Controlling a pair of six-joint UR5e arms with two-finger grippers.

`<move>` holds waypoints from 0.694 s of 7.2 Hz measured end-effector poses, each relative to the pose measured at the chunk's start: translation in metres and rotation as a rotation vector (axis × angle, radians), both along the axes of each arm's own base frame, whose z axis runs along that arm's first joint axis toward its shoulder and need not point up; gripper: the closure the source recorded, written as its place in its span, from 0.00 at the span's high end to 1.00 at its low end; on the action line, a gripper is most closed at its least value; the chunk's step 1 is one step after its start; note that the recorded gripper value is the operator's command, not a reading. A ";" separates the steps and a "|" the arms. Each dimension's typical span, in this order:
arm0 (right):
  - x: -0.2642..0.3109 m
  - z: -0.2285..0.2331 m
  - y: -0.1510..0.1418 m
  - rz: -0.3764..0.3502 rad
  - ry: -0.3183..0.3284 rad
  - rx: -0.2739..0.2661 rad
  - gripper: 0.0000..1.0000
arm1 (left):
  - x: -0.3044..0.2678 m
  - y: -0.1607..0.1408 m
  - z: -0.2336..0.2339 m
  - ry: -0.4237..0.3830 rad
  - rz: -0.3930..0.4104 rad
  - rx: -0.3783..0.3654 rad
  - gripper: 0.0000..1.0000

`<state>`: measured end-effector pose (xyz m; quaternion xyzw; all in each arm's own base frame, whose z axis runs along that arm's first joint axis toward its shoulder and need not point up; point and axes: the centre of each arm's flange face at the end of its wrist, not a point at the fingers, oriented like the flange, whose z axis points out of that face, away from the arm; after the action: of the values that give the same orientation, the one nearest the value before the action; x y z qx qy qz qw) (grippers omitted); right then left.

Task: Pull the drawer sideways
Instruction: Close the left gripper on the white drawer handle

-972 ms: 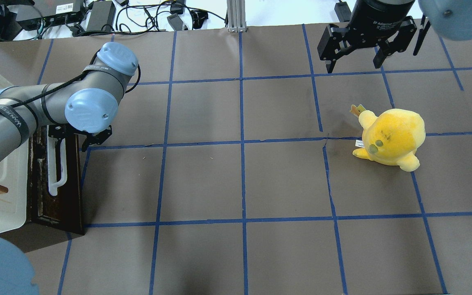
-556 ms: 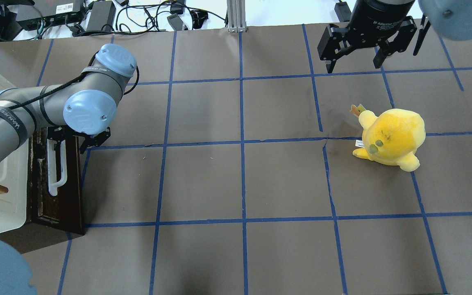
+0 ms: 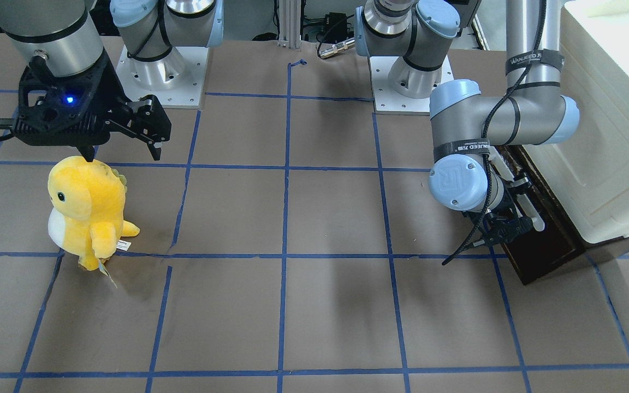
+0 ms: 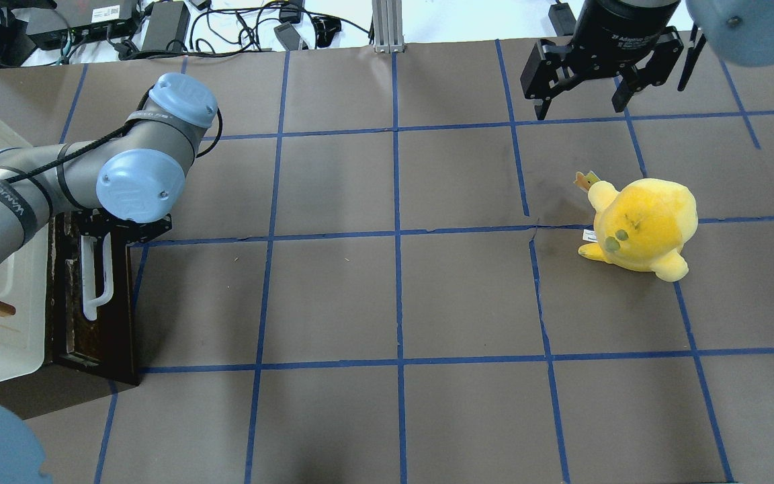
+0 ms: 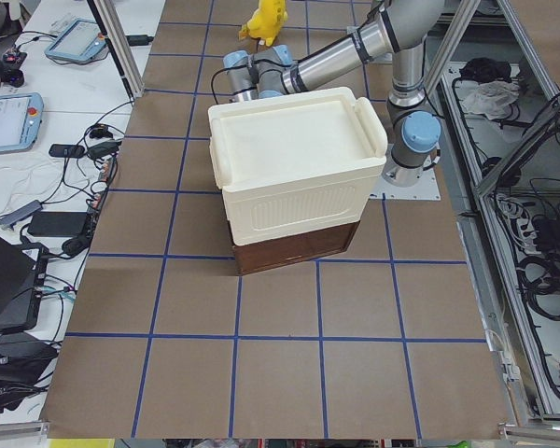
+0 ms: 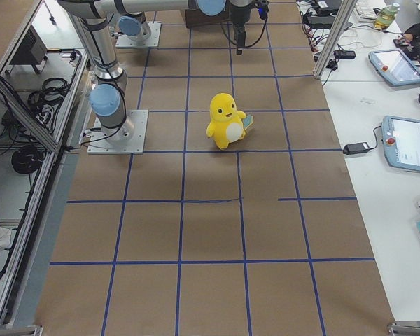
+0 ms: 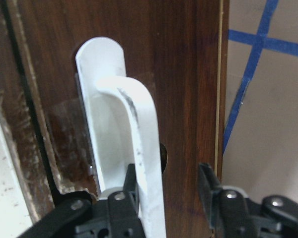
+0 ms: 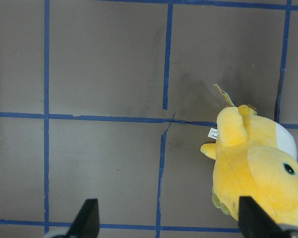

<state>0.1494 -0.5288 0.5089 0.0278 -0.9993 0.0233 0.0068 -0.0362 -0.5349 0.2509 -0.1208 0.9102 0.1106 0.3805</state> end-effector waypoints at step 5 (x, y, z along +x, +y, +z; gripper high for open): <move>0.000 0.000 0.000 -0.001 0.001 0.000 1.00 | 0.000 -0.001 0.010 0.000 -0.009 -0.011 0.00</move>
<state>0.1493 -0.5288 0.5090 0.0274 -0.9993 0.0234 0.0073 -0.0365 -0.5358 0.2610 -0.1187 0.9113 0.1041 0.3803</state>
